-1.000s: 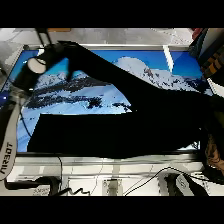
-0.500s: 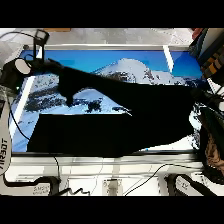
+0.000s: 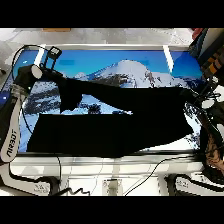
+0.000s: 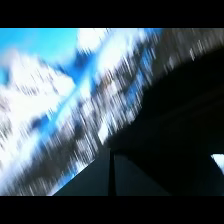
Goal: Fold the clothes and pants, and hang the long-sleeved shirts on hangers.
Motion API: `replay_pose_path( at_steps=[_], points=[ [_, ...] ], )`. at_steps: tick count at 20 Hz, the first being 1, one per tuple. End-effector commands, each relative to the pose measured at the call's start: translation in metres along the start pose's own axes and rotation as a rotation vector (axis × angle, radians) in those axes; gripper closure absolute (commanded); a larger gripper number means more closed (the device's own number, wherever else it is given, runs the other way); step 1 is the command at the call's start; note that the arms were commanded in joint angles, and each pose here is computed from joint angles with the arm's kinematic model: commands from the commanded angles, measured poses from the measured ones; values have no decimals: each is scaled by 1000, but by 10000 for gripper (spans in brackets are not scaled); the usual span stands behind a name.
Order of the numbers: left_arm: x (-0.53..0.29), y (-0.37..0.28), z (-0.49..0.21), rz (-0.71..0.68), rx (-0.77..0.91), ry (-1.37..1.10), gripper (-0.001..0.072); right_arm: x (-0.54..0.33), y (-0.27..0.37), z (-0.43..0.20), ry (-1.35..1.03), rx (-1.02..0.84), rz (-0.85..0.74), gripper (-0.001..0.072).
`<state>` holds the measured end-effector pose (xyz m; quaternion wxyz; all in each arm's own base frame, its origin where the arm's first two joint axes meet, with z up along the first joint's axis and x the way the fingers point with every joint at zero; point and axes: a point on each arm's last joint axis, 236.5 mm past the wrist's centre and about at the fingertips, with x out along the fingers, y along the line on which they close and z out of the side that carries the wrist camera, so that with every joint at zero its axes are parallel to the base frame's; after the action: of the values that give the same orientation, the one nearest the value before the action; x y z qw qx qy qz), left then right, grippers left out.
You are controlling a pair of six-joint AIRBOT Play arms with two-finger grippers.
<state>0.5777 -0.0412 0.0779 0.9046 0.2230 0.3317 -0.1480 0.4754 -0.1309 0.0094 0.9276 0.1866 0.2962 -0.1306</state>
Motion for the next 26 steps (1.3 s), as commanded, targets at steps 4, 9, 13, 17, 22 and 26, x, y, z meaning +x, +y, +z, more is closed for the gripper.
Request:
replay_pose_path(
  at_steps=[4,9,13,17,22,26],
  points=[
    [-20,-1,74,138,290,-221,698,2,-1,4,-21,-6,-8,693],
    [-85,-10,64,108,667,-92,699,-1,1,14,-38,-20,-4,693],
    [-156,10,28,125,786,104,699,-5,3,18,-49,-21,-1,694],
    [-180,8,16,101,795,143,700,-6,3,18,-48,-21,0,693],
    [-86,-48,-35,-251,1133,206,699,-6,3,18,-48,-34,-3,694],
    [27,-56,-8,-83,1198,62,698,-6,2,18,-47,-36,-4,693]
  ],
)
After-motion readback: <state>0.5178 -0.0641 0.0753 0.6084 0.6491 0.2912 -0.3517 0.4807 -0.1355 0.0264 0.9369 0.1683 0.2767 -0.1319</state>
